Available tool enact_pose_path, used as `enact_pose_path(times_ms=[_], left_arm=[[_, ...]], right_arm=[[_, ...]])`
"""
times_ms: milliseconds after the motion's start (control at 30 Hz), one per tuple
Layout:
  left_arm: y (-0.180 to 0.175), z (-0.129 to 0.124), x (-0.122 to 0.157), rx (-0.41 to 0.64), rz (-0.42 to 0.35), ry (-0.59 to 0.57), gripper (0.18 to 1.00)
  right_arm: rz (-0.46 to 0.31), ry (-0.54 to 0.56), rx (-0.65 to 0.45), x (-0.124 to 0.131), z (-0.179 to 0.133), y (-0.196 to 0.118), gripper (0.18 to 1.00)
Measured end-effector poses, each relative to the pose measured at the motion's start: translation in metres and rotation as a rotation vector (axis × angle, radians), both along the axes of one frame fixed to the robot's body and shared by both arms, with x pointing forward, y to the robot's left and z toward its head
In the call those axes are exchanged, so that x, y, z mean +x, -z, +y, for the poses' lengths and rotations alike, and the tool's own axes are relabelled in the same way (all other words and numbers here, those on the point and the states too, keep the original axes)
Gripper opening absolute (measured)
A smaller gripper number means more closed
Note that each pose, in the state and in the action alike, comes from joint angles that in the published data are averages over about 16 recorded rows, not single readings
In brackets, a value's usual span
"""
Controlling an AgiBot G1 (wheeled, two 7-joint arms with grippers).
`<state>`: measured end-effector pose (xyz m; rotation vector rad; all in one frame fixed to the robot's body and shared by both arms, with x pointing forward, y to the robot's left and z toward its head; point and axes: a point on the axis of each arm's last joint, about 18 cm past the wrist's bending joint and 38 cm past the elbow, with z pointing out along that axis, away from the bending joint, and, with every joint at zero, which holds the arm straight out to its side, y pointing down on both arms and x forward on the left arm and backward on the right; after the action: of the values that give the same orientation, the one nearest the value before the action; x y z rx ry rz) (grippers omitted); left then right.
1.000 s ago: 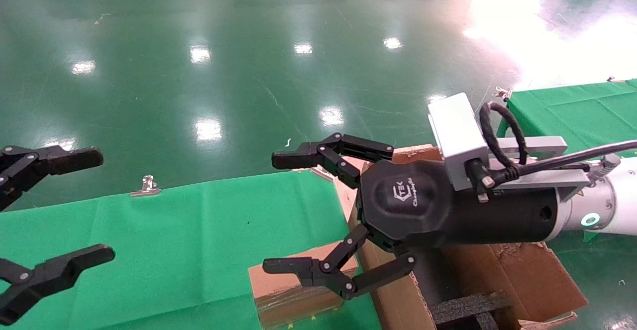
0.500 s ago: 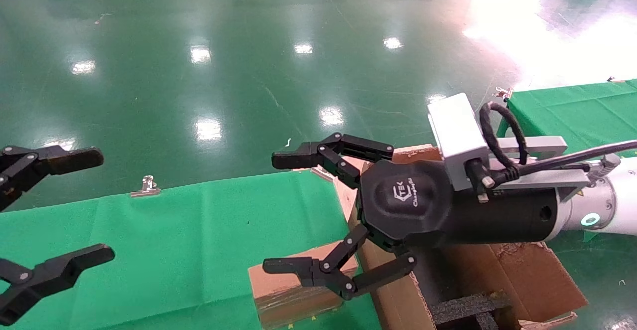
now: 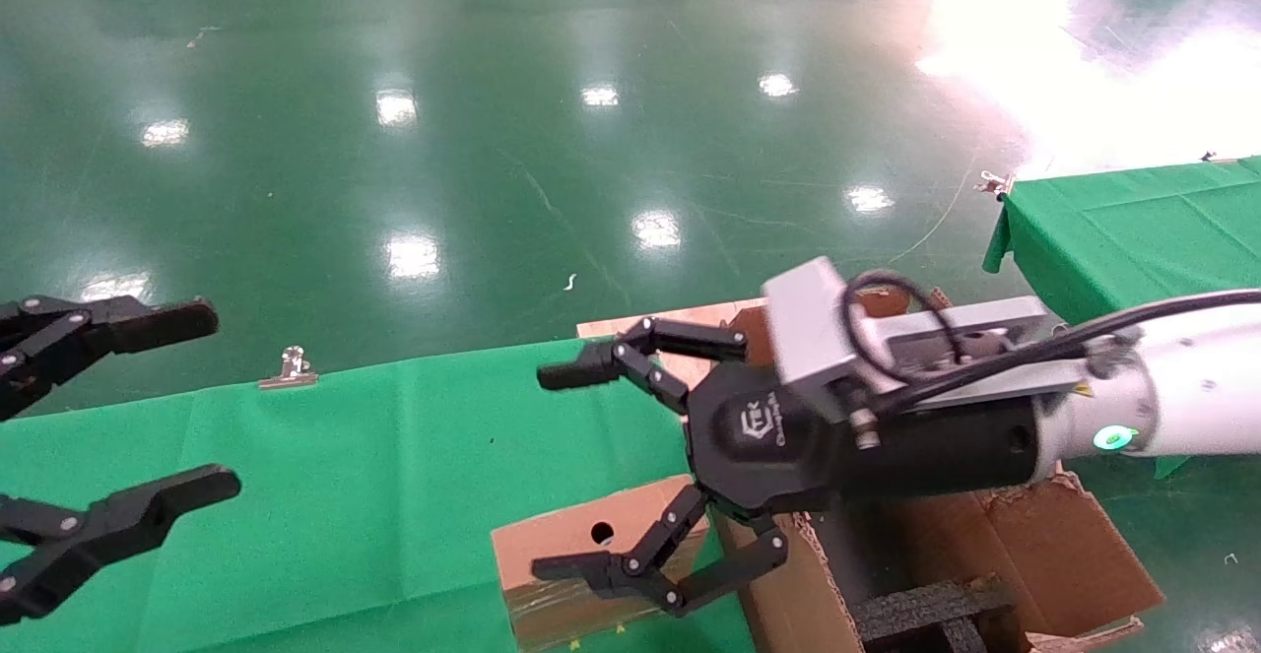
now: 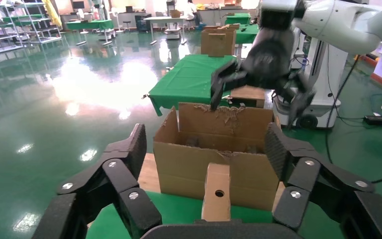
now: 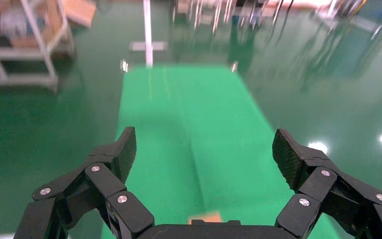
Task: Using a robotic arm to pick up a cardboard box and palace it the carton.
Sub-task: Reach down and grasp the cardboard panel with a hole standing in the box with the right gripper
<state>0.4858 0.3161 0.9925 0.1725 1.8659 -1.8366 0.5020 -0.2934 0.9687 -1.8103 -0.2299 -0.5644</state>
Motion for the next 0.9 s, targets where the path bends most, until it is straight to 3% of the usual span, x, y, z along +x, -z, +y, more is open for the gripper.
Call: enact_pose_path(times_ms=[400, 900], left_arm=[[0.0, 0.0, 0.0, 0.0, 0.0, 0.0, 0.685], [0.0, 0.0, 0.0, 0.0, 0.0, 0.0, 0.343]], right_arm=[[0.029, 0.047, -0.313, 0.042, 0.017, 0.031, 1.001], [-0.079, 0.06, -0.665, 0.087, 0.043, 0.038, 1.001]])
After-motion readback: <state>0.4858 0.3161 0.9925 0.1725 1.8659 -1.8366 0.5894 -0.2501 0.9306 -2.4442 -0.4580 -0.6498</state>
